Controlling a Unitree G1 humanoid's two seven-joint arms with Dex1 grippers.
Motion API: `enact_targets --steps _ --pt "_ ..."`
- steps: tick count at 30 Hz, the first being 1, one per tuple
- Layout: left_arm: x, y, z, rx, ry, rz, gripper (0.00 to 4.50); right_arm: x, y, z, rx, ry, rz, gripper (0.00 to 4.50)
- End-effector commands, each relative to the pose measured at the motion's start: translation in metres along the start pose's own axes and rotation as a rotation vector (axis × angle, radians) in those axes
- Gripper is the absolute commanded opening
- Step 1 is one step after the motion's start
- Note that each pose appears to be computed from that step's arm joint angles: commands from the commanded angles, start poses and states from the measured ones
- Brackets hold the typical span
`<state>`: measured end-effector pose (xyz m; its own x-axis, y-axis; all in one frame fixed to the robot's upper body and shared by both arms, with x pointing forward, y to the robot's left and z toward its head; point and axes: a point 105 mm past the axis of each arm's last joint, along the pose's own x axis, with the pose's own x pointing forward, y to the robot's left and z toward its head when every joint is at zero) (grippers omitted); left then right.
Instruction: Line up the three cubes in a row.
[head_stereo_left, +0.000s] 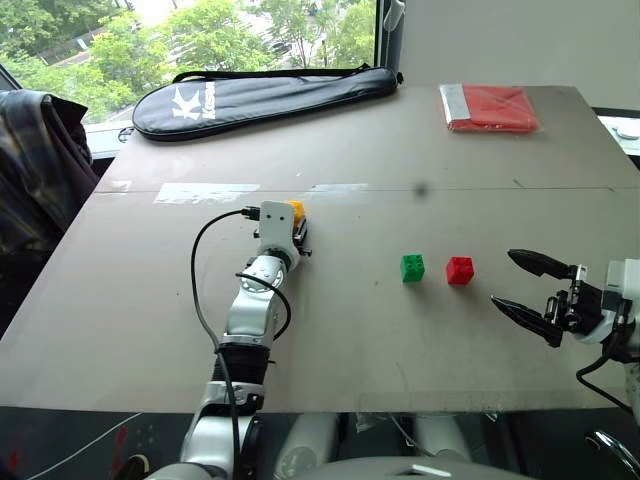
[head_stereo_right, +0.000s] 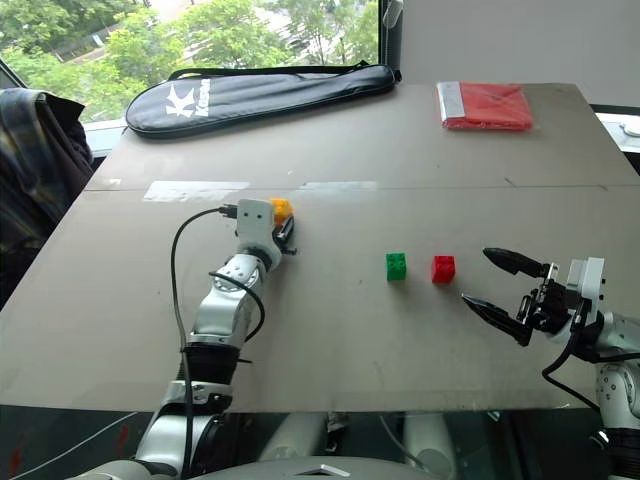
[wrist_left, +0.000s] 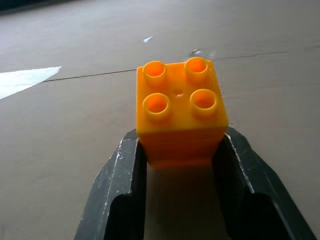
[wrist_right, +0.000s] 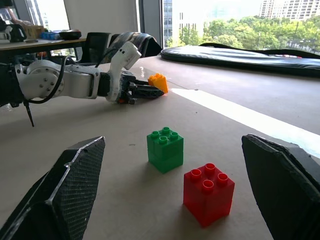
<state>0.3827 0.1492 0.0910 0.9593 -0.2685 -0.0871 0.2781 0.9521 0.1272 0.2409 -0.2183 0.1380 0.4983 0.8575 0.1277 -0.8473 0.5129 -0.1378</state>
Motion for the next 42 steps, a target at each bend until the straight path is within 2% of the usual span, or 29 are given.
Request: enact_targets --steps 1,3,9,19,35,37,39,41,42 --pt "-0.016 -0.029 0.014 0.092 -0.081 -0.405 1.25 0.001 0.004 0.004 -0.019 -0.01 0.015 4.5" --pt "-0.03 -0.046 0.012 0.156 -0.07 -0.687 1.25 0.001 0.004 0.003 -0.016 -0.01 0.017 4.5" --pt "-0.046 -0.066 0.003 0.283 -0.011 -1.128 1.25 0.001 0.005 0.002 -0.017 -0.008 0.019 4.5" --pt "-0.022 -0.09 0.004 0.392 -0.006 -1.26 1.25 -0.006 0.01 0.001 -0.025 -0.003 -0.014 4.5" --pt "-0.012 -0.093 0.003 0.432 -0.002 -1.232 1.25 -0.01 0.01 -0.001 -0.028 0.009 -0.017 4.5" --pt "-0.012 -0.093 0.002 0.425 0.001 -1.235 2.26 -0.01 0.009 -0.001 -0.028 0.01 -0.014 4.5" --pt "-0.014 -0.093 0.001 0.41 0.011 -1.242 2.98 -0.01 0.009 -0.001 -0.028 0.011 -0.011 4.5" --pt "-0.013 -0.091 0.001 0.418 0.01 -1.23 4.11 -0.01 0.009 -0.001 -0.029 0.013 -0.008 4.5" --pt "-0.011 -0.09 0.001 0.43 0.009 -1.214 4.46 -0.009 0.008 -0.001 -0.029 0.013 -0.007 4.5"
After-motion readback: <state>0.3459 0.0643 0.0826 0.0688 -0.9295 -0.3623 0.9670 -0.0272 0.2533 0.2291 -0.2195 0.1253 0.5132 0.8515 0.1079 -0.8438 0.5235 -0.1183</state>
